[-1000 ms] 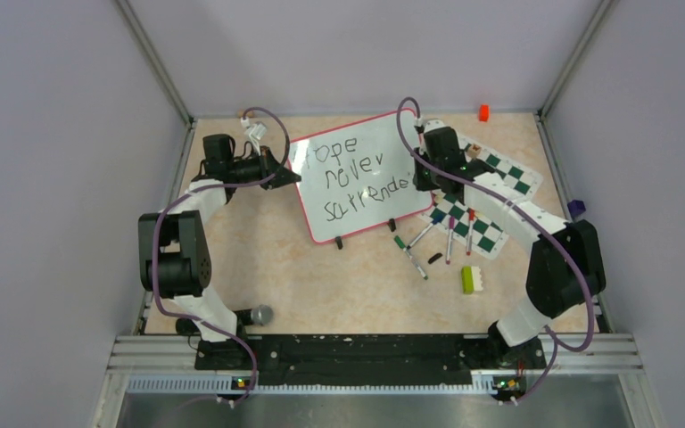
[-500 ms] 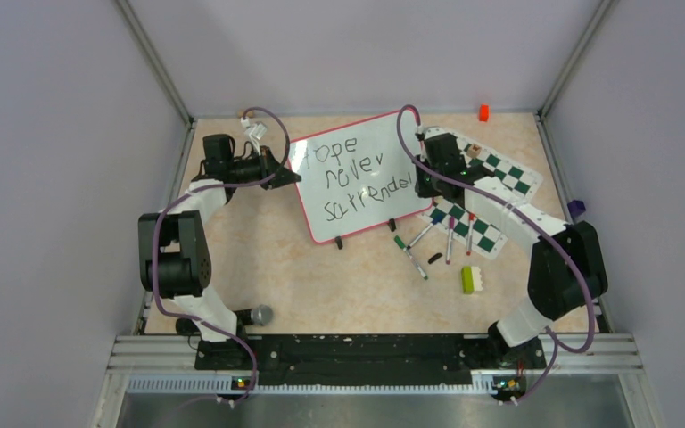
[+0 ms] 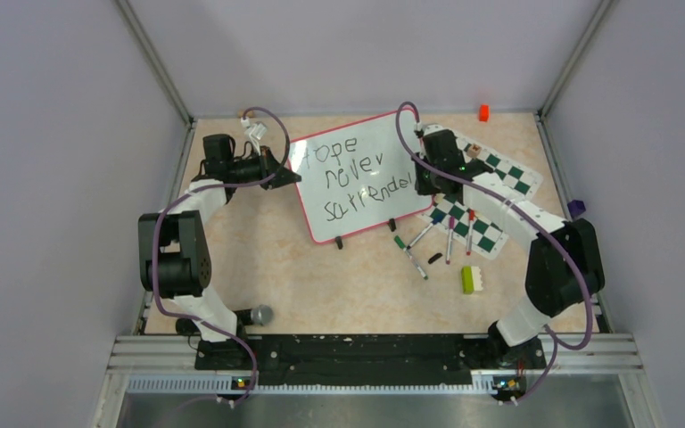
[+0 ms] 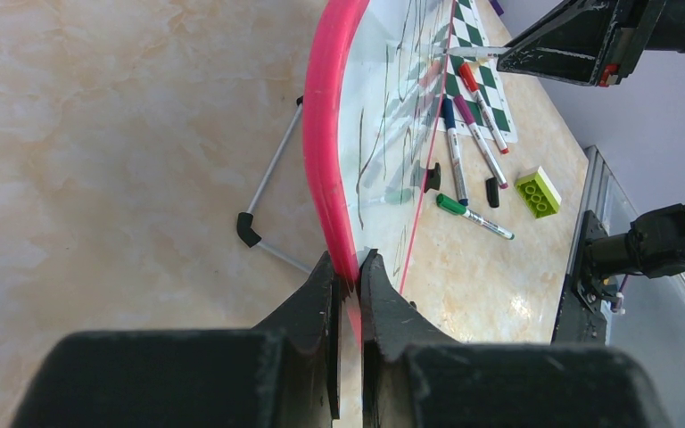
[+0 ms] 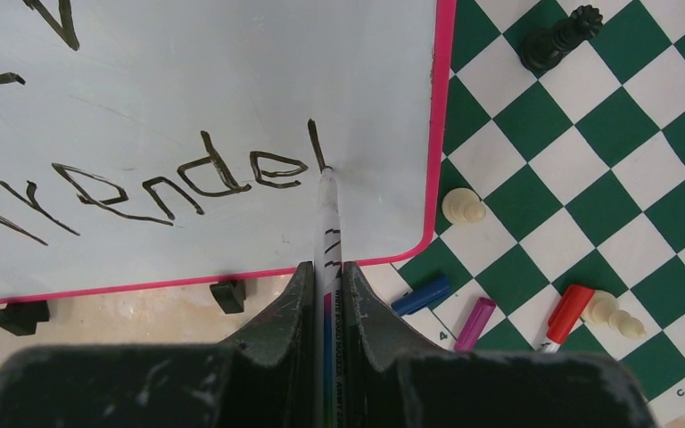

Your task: Write a sentence on the whiteboard

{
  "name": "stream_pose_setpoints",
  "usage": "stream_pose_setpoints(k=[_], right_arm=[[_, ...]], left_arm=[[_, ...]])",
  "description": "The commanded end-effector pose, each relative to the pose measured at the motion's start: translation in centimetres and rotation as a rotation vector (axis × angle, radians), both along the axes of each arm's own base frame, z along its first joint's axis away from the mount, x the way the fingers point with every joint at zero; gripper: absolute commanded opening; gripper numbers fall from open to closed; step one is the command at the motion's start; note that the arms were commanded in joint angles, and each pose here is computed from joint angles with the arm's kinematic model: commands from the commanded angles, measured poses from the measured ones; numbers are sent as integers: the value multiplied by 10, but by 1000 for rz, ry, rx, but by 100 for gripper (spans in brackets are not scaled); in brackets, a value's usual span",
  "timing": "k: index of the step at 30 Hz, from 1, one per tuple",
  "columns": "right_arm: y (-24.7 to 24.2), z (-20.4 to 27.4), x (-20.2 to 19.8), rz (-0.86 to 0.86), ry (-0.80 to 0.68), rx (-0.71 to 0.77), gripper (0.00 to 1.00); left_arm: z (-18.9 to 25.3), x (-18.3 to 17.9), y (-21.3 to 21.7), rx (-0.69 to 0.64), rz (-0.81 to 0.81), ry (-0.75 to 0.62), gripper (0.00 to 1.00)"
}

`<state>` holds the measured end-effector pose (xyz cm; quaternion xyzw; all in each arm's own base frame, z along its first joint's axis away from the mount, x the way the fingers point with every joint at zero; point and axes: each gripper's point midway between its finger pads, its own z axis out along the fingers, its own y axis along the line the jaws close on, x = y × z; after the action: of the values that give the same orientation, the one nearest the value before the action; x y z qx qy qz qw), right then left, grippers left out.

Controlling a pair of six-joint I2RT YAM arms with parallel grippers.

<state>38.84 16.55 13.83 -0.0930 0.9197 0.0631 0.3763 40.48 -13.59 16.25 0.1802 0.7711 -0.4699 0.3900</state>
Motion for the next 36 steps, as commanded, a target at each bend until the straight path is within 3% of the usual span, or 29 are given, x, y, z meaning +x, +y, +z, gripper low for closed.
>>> stream_pose_setpoints(k=[1,13,25,36], right_arm=[[1,23,29,-45,-103,9,0],[-10,37,36,-109,-140,-3,0],[-6,83,7,-41,-187,113,0],[-23,60,16,-108,-150,67,0]], left_arm=[[-41,16,9,172,73,-39,0],[-42,16,9,173,73,-35,0],[-42,15,9,173,73,-34,0],[-42,15,9,173,72,-37,0]])
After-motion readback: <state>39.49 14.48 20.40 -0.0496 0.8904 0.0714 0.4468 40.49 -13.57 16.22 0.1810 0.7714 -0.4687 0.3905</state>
